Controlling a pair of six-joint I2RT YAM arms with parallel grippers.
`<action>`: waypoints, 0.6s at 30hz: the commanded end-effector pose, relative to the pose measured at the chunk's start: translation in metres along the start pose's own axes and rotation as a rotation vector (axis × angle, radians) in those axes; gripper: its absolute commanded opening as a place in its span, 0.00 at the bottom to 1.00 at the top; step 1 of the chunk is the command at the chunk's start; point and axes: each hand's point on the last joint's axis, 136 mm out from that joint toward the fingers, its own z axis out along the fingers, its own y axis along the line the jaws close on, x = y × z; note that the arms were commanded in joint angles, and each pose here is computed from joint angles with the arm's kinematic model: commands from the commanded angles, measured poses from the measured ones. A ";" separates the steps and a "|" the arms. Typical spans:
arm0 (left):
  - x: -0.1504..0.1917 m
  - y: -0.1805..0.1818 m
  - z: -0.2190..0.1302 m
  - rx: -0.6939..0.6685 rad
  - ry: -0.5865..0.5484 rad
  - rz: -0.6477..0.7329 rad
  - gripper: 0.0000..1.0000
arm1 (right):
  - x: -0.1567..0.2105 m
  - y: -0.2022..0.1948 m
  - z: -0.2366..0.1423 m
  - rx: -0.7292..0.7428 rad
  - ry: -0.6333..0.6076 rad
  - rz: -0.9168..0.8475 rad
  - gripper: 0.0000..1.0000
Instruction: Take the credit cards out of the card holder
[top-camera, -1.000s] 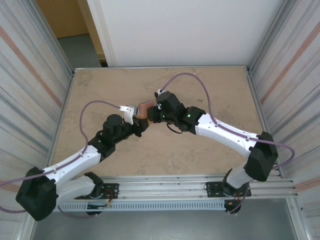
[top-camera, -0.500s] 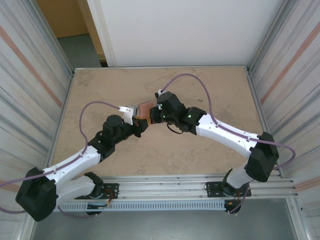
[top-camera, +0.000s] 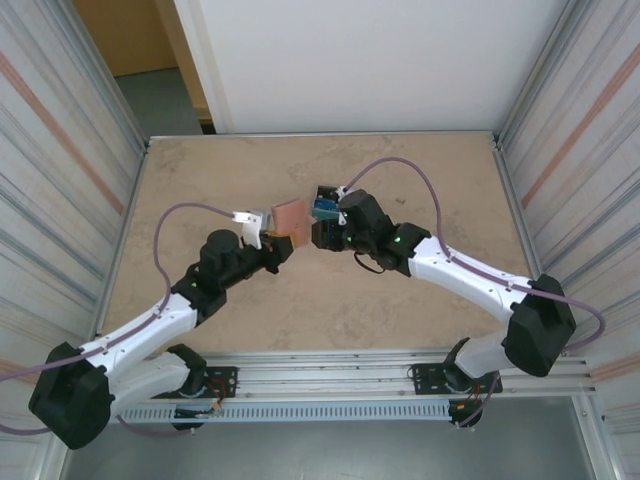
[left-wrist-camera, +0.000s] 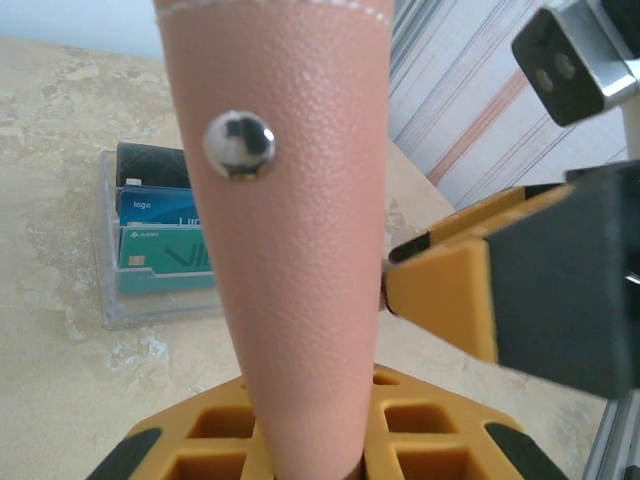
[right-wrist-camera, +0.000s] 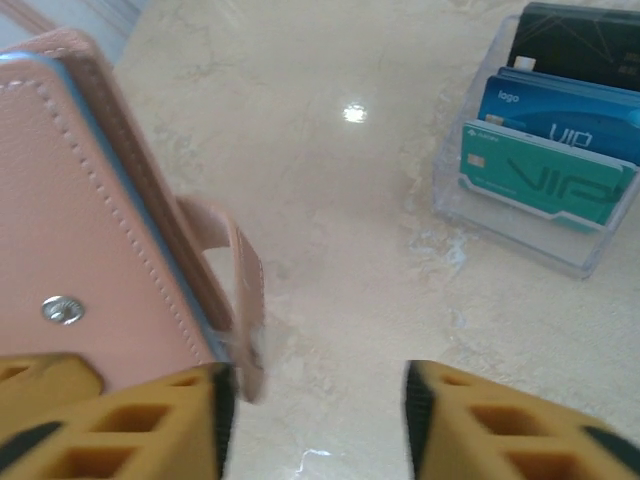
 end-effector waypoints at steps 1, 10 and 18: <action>-0.012 -0.010 -0.007 0.051 -0.021 0.021 0.00 | -0.019 0.009 -0.017 -0.085 -0.072 -0.042 0.60; -0.015 -0.021 -0.015 0.196 0.045 0.007 0.00 | -0.018 0.041 -0.035 -0.448 -0.071 -0.137 0.85; -0.019 -0.047 -0.026 0.327 0.067 0.054 0.00 | -0.011 0.050 -0.029 -0.514 -0.020 -0.183 0.74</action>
